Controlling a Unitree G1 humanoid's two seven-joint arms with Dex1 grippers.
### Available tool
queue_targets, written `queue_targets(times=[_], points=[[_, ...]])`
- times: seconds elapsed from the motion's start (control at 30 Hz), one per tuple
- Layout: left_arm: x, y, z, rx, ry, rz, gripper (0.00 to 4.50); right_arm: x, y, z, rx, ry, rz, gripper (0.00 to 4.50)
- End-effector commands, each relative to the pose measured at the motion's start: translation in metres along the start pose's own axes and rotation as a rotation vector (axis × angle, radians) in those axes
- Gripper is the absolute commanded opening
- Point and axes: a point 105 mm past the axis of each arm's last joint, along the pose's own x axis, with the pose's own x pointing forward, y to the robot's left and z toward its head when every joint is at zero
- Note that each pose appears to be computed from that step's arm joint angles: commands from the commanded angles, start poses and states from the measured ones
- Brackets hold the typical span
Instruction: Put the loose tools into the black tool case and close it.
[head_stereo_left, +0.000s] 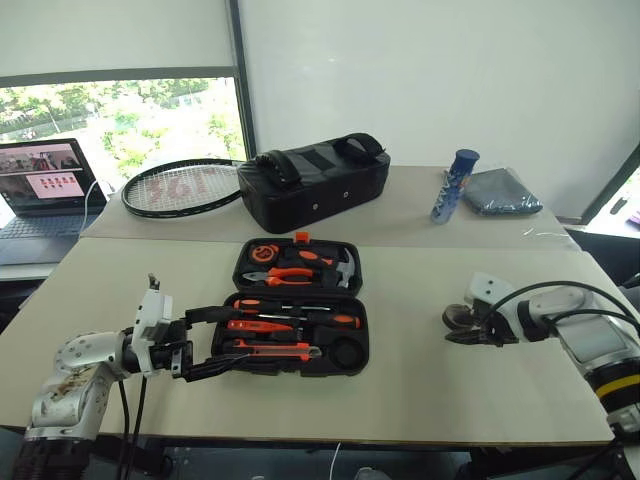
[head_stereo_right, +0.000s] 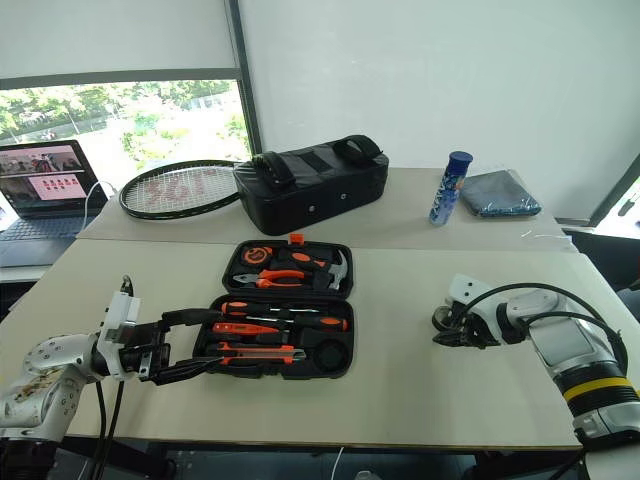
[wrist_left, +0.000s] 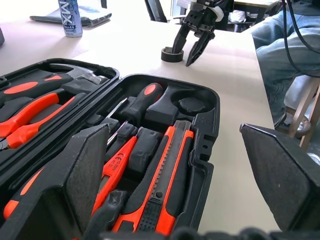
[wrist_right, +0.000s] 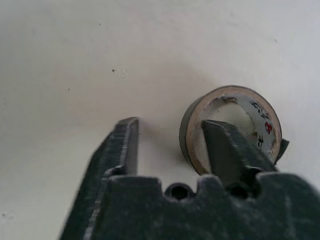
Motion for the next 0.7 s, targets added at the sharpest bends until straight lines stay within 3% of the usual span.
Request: queue_targets(times=[0.03, 0.1, 0.23, 0.37, 0.57, 0.7], points=[[0.001, -0.001, 0.008, 0.030, -0.029, 0.011, 4.50, -0.007, -0.006, 0.005, -0.043, -0.032, -0.017, 0.71], [0.000, -0.001, 0.006, 0.025, -0.029, 0.022, 4.50, -0.010, -0.005, 0.016, -0.076, -0.087, 0.006, 0.04], [-0.002, -0.002, 0.004, 0.020, -0.035, 0.037, 4.50, -0.024, 0.009, 0.069, -0.158, -0.302, 0.116, 0.02], [-0.006, -0.003, -0.001, 0.012, -0.029, 0.056, 4.50, -0.026, 0.066, 0.131, -0.295, -0.484, 0.373, 0.02], [-0.012, -0.009, -0.006, -0.004, -0.004, 0.055, 4.50, -0.001, 0.136, 0.165, -0.364, -0.467, 0.608, 0.02], [-0.015, -0.011, -0.006, 0.002, 0.013, 0.054, 4.50, 0.025, 0.142, 0.159, -0.414, -0.354, 0.577, 0.02]])
